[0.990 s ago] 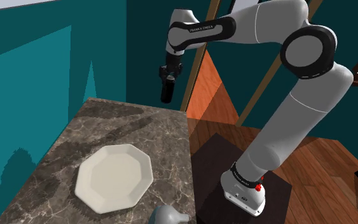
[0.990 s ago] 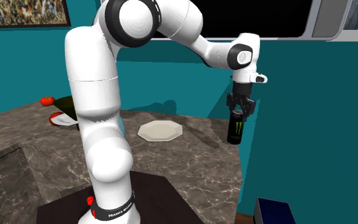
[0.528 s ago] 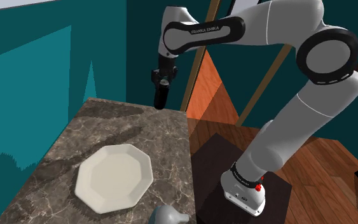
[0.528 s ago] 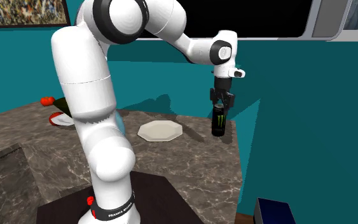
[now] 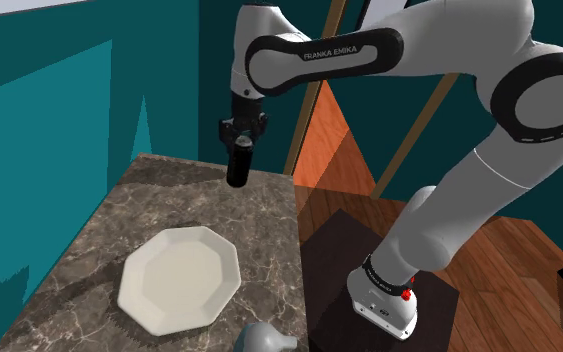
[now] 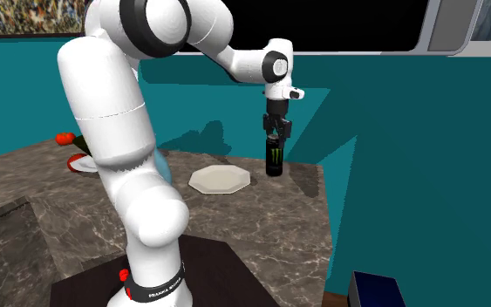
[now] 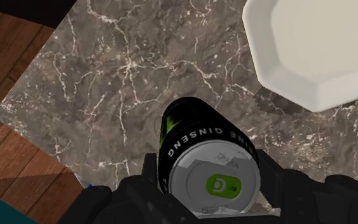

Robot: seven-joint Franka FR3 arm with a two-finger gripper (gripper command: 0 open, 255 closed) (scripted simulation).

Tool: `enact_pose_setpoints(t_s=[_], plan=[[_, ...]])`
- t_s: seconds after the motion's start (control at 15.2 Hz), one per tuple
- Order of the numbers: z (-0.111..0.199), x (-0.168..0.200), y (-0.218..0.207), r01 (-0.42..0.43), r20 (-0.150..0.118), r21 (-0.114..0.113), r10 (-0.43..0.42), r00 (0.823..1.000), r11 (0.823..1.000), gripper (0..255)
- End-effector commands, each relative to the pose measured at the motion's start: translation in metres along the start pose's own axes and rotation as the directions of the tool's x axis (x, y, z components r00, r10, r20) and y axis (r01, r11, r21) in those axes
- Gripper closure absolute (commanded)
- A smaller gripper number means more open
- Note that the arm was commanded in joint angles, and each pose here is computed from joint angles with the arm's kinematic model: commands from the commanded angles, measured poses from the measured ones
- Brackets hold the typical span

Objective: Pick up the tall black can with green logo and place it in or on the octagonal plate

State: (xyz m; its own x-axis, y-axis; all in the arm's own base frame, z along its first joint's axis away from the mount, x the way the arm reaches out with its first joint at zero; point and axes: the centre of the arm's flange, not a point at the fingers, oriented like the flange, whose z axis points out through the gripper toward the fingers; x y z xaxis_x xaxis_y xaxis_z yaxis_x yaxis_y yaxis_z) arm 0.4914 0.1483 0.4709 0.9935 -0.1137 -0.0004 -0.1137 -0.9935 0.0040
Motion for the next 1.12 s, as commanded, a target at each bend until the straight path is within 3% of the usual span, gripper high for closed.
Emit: enact_pose_setpoints(t_s=[0.0,1.06], plan=[[-0.003,-0.012,-0.023,-0.001,-0.001,0.0,0.001,1.0,1.0,255],[-0.028,-0.11,-0.209,-0.001,-0.001,0.0,0.001,1.0,1.0,255]])
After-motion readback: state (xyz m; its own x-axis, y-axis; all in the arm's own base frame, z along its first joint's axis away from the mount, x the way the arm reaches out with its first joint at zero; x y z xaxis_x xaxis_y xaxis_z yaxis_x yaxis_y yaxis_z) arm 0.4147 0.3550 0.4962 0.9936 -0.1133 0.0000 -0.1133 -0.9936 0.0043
